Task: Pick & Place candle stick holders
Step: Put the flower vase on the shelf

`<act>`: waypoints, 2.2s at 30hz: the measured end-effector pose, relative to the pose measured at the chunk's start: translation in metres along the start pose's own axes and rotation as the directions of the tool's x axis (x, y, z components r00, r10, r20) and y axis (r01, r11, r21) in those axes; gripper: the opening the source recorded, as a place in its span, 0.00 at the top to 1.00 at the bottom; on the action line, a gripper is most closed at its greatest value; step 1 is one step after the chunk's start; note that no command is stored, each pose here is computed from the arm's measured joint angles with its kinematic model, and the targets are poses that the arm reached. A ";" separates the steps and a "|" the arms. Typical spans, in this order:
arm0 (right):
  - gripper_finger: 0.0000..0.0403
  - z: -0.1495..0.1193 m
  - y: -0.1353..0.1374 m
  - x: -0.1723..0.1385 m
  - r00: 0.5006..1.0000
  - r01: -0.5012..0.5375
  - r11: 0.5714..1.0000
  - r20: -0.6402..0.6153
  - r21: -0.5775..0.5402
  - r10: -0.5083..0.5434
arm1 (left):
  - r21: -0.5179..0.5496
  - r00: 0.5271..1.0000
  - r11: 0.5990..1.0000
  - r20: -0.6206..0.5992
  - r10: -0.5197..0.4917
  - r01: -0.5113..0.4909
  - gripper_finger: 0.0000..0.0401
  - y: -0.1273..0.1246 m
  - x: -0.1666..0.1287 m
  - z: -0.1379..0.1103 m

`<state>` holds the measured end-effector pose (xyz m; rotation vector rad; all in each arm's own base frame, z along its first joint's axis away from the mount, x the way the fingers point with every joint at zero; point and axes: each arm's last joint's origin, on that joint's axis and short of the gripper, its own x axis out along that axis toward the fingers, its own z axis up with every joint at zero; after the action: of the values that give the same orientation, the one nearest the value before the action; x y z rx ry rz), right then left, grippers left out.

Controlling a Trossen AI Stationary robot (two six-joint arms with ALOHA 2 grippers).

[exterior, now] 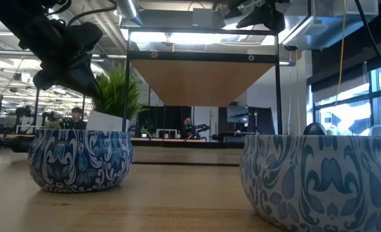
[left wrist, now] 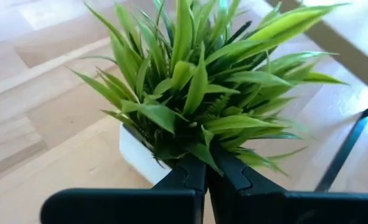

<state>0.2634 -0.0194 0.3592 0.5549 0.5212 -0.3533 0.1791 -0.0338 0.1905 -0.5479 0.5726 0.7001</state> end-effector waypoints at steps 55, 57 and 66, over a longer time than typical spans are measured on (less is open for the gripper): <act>0.41 -0.003 -0.003 0.000 0.998 0.056 0.998 -0.016 -0.016 -0.056 | 0.407 0.918 0.873 -0.382 -0.105 0.269 0.75 -0.052 -0.055 -0.013; 0.41 -0.003 -0.004 0.001 0.998 0.064 0.998 -0.015 -0.016 -0.064 | 0.452 0.932 0.866 -0.360 -0.042 0.214 0.75 -0.055 -0.045 -0.020; 0.41 -0.006 -0.005 0.008 0.994 0.104 0.994 -0.035 -0.024 -0.104 | 0.530 0.915 0.836 -0.393 0.091 0.144 0.75 -0.057 -0.012 -0.024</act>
<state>0.2657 -0.0215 0.3482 0.5141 0.5899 -0.4365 0.2049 -0.0905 0.1966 -0.1484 1.1138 0.3568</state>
